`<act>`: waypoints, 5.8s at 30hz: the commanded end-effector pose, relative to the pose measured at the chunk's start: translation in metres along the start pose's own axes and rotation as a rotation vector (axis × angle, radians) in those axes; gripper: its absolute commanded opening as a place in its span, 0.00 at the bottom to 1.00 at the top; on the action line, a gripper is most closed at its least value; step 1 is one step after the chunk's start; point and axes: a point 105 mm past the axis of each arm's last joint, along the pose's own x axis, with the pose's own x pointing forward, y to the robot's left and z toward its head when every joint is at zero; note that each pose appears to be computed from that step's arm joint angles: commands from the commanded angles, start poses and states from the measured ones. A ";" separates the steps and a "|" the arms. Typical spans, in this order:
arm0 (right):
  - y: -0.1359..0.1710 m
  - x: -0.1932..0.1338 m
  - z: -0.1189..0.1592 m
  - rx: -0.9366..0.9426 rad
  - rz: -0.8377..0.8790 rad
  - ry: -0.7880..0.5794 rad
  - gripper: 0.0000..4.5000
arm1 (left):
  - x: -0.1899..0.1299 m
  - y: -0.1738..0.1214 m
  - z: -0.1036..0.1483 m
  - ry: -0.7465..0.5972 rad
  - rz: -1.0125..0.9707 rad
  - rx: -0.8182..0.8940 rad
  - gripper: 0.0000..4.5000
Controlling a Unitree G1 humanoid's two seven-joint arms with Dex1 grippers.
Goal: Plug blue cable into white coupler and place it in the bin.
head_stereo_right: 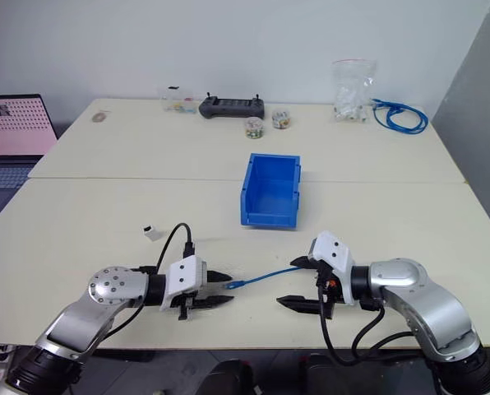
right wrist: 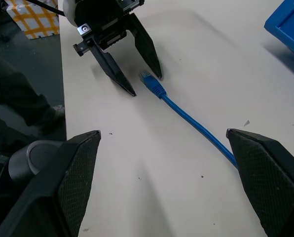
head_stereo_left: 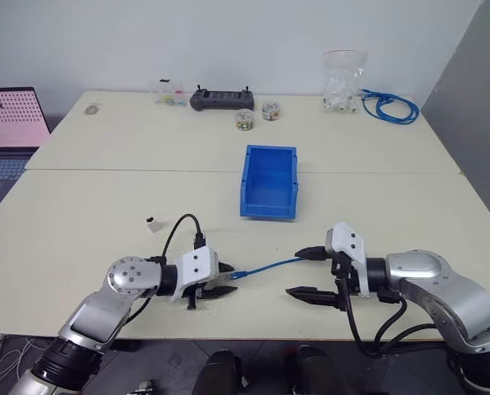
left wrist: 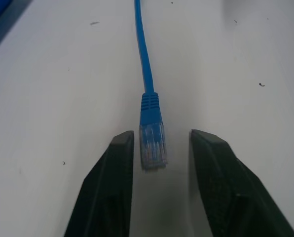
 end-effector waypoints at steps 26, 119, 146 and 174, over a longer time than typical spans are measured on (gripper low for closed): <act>0.035 -0.028 0.036 0.297 0.014 -0.318 0.96 | -0.008 0.026 0.127 -0.519 -0.272 -0.552 0.05; -0.029 0.001 0.062 0.343 0.025 -0.461 0.02 | -0.069 0.079 -0.041 -0.156 1.400 -0.768 1.00; -0.027 0.001 0.062 0.340 0.020 -0.459 0.02 | -0.067 0.090 -0.056 -0.044 1.445 -0.771 0.37; 0.010 0.001 0.023 0.233 -0.073 -0.313 0.01 | 0.014 -0.008 0.040 -0.145 -0.127 0.010 0.18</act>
